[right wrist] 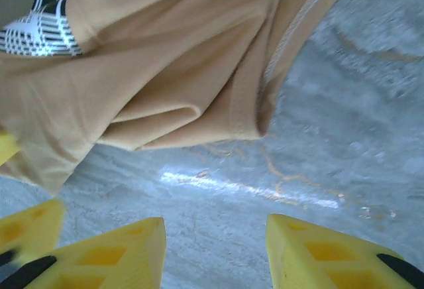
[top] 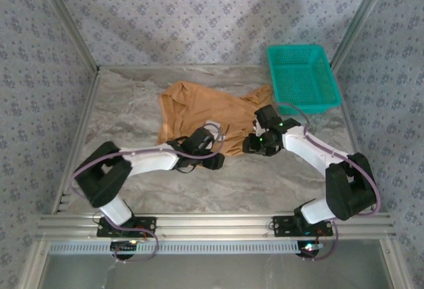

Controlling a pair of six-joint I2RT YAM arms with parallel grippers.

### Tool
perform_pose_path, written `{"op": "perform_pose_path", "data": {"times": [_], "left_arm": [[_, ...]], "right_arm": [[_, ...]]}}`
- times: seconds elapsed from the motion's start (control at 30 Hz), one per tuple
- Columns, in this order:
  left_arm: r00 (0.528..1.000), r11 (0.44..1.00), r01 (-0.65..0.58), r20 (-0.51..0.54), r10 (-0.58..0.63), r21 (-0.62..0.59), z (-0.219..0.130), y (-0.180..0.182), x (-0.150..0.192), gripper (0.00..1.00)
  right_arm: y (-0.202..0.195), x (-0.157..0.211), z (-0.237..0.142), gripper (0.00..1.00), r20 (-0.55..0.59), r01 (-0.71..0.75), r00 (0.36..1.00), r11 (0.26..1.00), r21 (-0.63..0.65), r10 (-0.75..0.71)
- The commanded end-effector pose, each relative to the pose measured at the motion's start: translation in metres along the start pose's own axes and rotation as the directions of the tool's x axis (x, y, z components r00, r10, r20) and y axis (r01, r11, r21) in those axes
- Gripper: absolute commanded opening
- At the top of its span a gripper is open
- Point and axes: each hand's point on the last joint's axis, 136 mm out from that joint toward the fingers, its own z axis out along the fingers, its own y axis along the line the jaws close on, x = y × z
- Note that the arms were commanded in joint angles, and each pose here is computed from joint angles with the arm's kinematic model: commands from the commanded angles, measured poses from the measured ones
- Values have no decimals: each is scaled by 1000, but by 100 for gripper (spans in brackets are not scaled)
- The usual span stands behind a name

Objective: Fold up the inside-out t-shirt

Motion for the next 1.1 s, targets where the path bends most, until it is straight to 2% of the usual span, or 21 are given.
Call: {"op": "perform_pose_path", "data": {"times": [0.0, 0.07, 0.1, 0.17, 0.23, 0.27, 0.5, 0.63, 0.67, 0.8, 0.83, 1.07], "left_arm": [[999, 998, -31, -24, 30, -53, 14, 2, -9, 68], [997, 995, -47, -61, 42, -88, 22, 7, -7, 58], [996, 993, -53, -77, 46, -104, 24, 9, -7, 48], [994, 990, -66, -98, 53, -127, 22, 11, -7, 21], [994, 988, -68, -97, 54, -142, 15, 11, -12, 4], [994, 987, -68, -92, 55, -146, 8, 10, -16, 0], [1000, 995, -27, 6, 28, -95, -42, -8, -49, 0], [997, 999, 48, 58, -49, 16, -67, -20, -65, 0], [994, 996, 73, 73, -77, 56, -73, -22, -70, 0], [972, 969, 183, 119, -203, 165, -101, -13, -86, 0], [967, 964, 199, 128, -222, 174, -107, -8, -89, 0], [927, 931, 287, 179, -329, 224, -139, 30, -102, 0]], "right_arm": [[8, 10, 2, 45, -12, -5, 1000, 1000, -3, 5], [16, 11, 7, 45, -10, 5, 1000, 1000, -10, -6], [17, 12, 10, 44, -14, 7, 1000, 1000, -8, -7], [23, 14, 18, 44, -24, 7, 1000, 1000, -15, -7], [28, 14, 25, 44, -28, 12, 1000, 1000, -18, -12], [30, 11, 29, 44, -23, 14, 1000, 1000, -16, -14], [42, -26, 51, 49, 42, -2, 999, 1000, -11, 3], [42, -46, 63, 49, 81, -53, 995, 999, 6, 53], [39, -51, 65, 45, 91, -63, 994, 998, 18, 61], [25, -66, 59, 3, 120, -75, 991, 995, 65, 67], [23, -67, 53, 0, 114, -79, 991, 995, 66, 71], [4, -44, -19, 0, 101, 8, 995, 996, 92, -17]]}}
